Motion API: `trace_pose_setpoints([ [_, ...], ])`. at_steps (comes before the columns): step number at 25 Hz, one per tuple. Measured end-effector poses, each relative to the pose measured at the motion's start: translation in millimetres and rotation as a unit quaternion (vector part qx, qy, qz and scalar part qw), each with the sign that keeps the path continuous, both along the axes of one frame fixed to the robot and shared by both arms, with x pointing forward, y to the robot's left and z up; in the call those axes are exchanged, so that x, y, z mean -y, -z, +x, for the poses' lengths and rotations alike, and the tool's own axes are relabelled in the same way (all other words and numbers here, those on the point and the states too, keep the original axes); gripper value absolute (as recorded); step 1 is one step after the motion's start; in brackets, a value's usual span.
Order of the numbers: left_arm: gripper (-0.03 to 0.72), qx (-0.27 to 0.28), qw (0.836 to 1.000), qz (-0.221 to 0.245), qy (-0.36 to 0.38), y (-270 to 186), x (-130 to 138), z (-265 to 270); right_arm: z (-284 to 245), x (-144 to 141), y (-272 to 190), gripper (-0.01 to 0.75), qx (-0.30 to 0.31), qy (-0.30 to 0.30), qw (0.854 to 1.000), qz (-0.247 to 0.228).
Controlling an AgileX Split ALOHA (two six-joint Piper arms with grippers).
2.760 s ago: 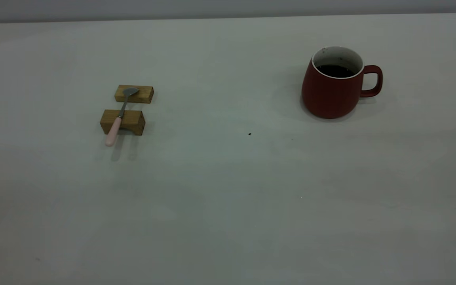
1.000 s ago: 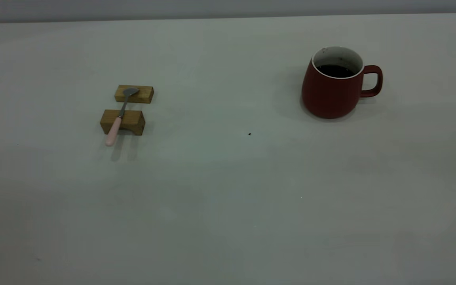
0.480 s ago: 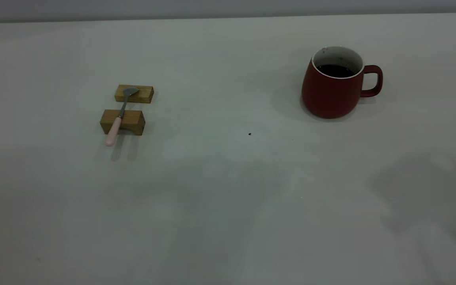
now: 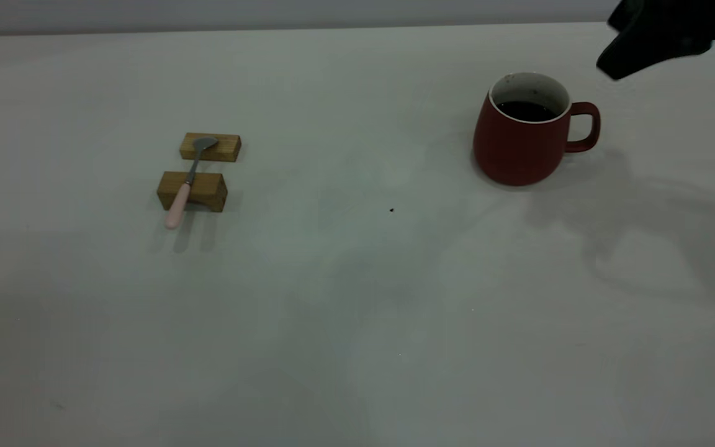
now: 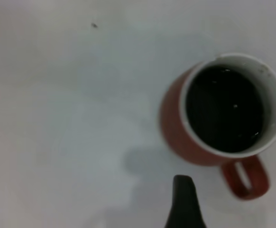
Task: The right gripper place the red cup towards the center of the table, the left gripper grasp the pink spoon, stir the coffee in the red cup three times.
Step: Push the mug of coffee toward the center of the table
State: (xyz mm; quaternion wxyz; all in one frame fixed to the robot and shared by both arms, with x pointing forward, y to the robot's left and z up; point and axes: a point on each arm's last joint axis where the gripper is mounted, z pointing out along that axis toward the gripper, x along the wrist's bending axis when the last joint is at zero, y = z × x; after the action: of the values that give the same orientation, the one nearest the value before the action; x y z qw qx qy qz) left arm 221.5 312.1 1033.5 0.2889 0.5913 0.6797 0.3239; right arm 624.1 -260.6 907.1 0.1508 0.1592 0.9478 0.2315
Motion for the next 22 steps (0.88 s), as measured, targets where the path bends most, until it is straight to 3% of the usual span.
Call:
trace_pose_setpoints([
  [8,0.548,0.000,1.000,0.000,0.000,0.0,0.0,0.0,33.1,33.3,54.7,0.585,0.008,-0.017,1.000,-0.003],
  [15,0.548,0.000,1.000,0.000,0.000,0.0,0.0,0.0,51.8,35.2,87.7,0.582,0.000,0.026,0.999,0.027],
  [22,0.548,0.000,1.000,0.000,0.000,0.0,0.0,0.0,51.4,29.8,108.9,0.582,-0.018,0.028,0.999,0.027],
])
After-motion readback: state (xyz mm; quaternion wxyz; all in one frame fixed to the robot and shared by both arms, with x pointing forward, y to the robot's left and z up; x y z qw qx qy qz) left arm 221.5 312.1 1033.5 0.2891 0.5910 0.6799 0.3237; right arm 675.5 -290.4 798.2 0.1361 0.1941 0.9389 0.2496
